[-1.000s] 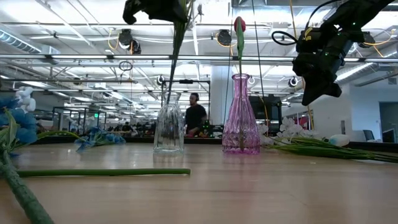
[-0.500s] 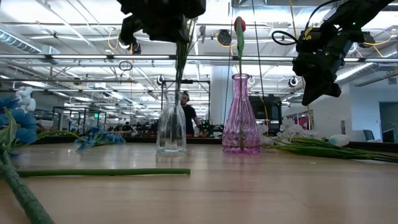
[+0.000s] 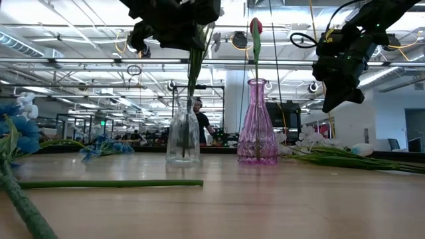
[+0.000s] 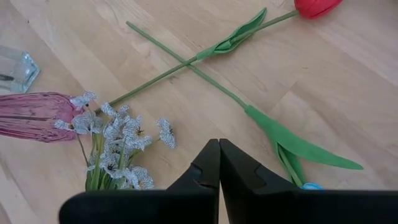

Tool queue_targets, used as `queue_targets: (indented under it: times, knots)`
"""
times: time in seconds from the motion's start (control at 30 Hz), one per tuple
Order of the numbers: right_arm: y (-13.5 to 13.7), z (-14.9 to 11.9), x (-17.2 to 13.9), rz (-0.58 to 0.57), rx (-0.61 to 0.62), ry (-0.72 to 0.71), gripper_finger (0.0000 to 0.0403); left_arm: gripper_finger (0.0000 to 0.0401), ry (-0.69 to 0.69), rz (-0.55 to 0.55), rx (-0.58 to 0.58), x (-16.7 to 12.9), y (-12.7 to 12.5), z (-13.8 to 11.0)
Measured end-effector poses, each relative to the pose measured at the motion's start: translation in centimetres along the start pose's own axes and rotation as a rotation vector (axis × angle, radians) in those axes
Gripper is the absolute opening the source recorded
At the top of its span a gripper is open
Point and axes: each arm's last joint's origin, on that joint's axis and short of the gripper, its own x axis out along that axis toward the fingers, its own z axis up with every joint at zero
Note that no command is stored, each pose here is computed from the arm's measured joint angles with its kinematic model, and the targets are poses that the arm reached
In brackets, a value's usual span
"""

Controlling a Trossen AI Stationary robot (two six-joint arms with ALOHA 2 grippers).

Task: Sort flowers into vase by color
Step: Put the top white flowers into the transparent vase

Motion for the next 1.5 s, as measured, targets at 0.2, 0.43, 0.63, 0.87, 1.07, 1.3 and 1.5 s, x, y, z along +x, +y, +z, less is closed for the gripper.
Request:
queue_targets:
  times: [0.2, 0.43, 0.63, 0.87, 1.07, 1.3, 1.5]
  knots:
    - [0.0, 0.1, 0.0, 0.0, -0.002, -0.009, 0.0, 0.0048, 0.012, -0.016, 0.003, 0.0, 0.0, -0.1]
    - [0.0, 0.2, 0.0, 0.001, -0.004, -0.018, 0.0, 0.0048, 0.064, -0.092, 0.004, 0.0, -0.3, -0.2]
    - [0.0, 0.3, 0.0, 0.002, 0.015, -0.033, 0.0, 0.005, 0.07, -0.105, 0.041, -0.1, -0.3, -0.3]
    - [0.0, 0.3, 0.0, 0.002, 0.016, -0.033, 0.0, 0.012, 0.075, -0.112, 0.041, -0.1, -0.3, -0.3]
    - [0.0, 0.3, 0.0, 0.002, 0.017, -0.032, 0.0, 0.0196, 0.075, -0.121, 0.057, -0.3, -0.4, -0.2]
    - [0.0, 0.3, 0.0, 0.002, 0.017, -0.032, 0.0, 0.0216, 0.048, -0.162, 0.129, -1.9, -0.2, 1.1]
    - [0.0, 0.3, 0.0, 0.002, 0.017, -0.032, 0.0, 0.0216, 0.031, -0.186, 0.095, -3.2, 0.7, 3.3]
